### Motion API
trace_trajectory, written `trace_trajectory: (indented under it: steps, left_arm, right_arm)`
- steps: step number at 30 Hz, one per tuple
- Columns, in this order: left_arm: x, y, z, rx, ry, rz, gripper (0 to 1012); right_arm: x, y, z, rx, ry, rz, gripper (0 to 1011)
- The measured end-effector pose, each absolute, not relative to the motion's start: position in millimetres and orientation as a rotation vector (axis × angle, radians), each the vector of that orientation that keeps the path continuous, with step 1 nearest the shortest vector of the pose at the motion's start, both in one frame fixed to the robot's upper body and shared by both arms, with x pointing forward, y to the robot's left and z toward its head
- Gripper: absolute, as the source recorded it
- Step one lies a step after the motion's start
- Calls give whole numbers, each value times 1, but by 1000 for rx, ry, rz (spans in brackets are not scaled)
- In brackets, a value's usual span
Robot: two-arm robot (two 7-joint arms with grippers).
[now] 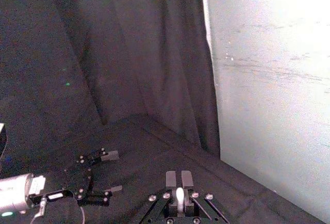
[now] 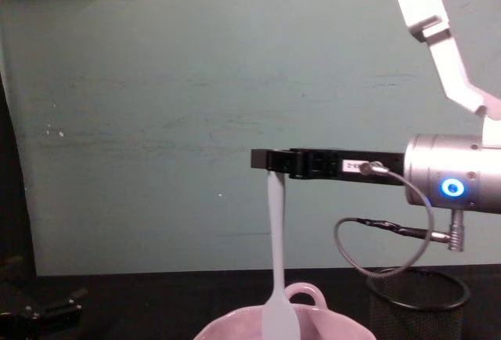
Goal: Use the one hand to pick up the spoon and stir the clear water in the bowl.
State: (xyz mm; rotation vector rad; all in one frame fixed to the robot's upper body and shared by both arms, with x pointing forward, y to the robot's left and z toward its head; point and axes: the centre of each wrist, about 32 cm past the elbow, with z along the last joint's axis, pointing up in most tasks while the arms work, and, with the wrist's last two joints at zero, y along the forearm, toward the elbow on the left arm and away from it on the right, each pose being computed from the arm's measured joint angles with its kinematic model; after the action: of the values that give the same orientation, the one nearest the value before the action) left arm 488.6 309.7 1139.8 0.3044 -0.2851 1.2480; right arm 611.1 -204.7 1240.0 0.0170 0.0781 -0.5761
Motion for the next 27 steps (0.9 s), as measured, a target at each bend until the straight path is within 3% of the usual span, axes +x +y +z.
trace_trajectory:
  steps: [18,27]
  left_arm:
    - [489,310,1140,304,-285,1248,1011]
    - [489,310,1140,304,-285,1248,1011]
  right_arm:
    - [596,-208,1244,39,69,-576,64]
    - [587,-222,1271,85,9,-592,64]
